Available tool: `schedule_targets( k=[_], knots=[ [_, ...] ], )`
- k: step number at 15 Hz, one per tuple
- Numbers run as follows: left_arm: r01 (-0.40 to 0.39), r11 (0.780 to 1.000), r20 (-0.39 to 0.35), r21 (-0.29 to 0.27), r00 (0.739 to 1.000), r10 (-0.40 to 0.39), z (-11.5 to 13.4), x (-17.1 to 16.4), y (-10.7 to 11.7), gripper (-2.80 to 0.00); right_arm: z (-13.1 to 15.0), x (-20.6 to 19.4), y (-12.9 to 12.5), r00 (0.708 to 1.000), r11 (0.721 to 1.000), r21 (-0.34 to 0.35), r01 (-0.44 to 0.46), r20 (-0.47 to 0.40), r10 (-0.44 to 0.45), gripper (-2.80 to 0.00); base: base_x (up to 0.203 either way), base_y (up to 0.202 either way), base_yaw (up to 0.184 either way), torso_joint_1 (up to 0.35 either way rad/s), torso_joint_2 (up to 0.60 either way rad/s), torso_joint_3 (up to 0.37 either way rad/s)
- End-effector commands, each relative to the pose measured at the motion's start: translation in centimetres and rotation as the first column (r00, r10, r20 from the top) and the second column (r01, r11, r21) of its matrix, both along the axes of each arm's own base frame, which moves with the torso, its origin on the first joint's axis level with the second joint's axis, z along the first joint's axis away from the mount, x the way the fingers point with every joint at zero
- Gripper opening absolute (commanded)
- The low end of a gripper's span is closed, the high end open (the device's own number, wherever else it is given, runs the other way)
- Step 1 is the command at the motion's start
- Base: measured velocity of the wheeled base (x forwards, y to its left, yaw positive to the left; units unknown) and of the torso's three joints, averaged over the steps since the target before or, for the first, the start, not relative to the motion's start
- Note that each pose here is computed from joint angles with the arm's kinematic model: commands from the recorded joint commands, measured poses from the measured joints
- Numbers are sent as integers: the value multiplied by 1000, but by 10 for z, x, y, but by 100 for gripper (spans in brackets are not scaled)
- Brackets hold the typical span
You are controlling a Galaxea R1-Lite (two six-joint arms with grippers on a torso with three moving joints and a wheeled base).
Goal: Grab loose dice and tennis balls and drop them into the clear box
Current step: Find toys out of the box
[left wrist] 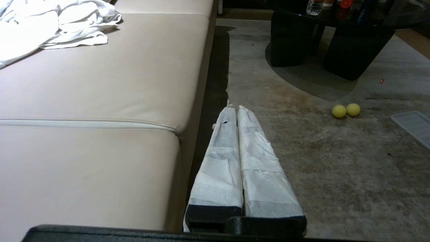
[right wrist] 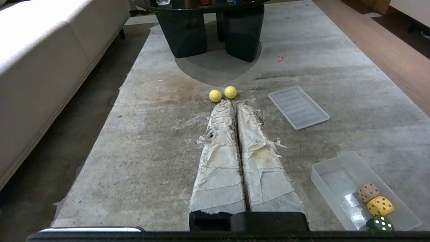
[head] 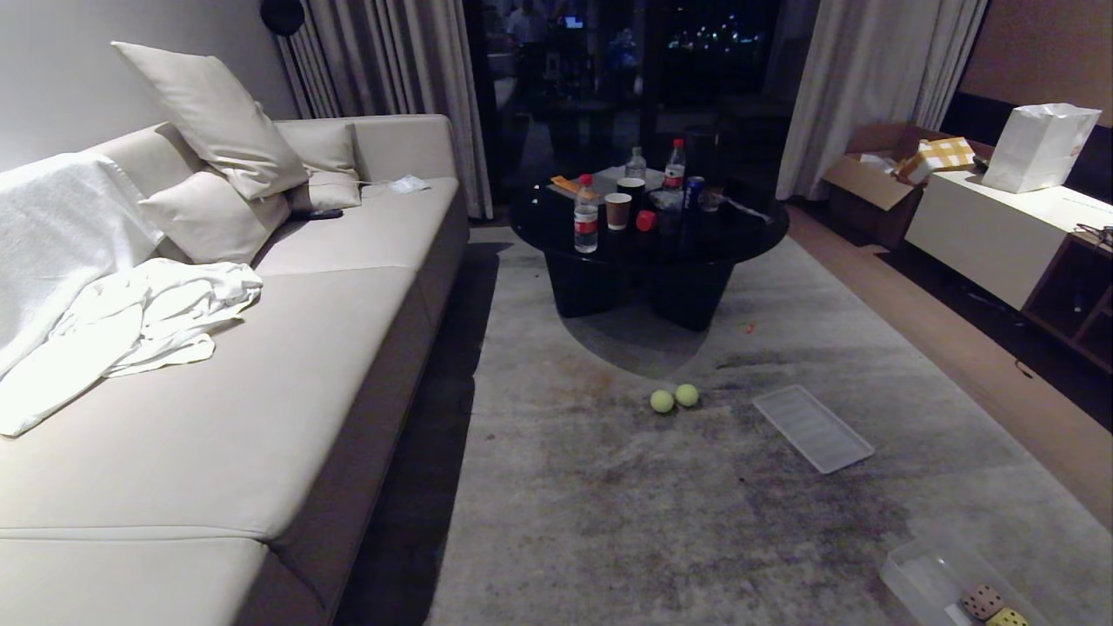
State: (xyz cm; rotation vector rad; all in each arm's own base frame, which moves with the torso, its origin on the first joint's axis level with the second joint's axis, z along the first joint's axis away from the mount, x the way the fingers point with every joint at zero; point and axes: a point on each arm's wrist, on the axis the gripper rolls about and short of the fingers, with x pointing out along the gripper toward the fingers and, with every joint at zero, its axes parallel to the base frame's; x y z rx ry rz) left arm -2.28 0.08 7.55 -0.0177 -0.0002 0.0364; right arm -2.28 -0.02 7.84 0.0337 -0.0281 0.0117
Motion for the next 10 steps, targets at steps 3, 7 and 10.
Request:
schedule_targets(
  k=[3, 7, 10],
  knots=[
    [0, 1000, -3, -2, 1000, 0, 0, 0, 0, -280, -3, 1, 0, 1000, 1000, 0, 1, -10, -1, -280, 0, 0, 0, 0, 0, 0],
    [0, 1000, -2, -2, 1000, 0, 0, 0, 0, -280, -3, 1, 0, 1000, 1000, 0, 0, -10, 0, -280, 0, 0, 0, 3, 2, -140],
    [0, 1000, -3, -4, 1000, 0, 0, 0, 0, -280, -3, 1, 0, 1000, 1000, 1, 0, -10, 0, -280, 0, 0, 0, 0, 5, -193]
  ],
)
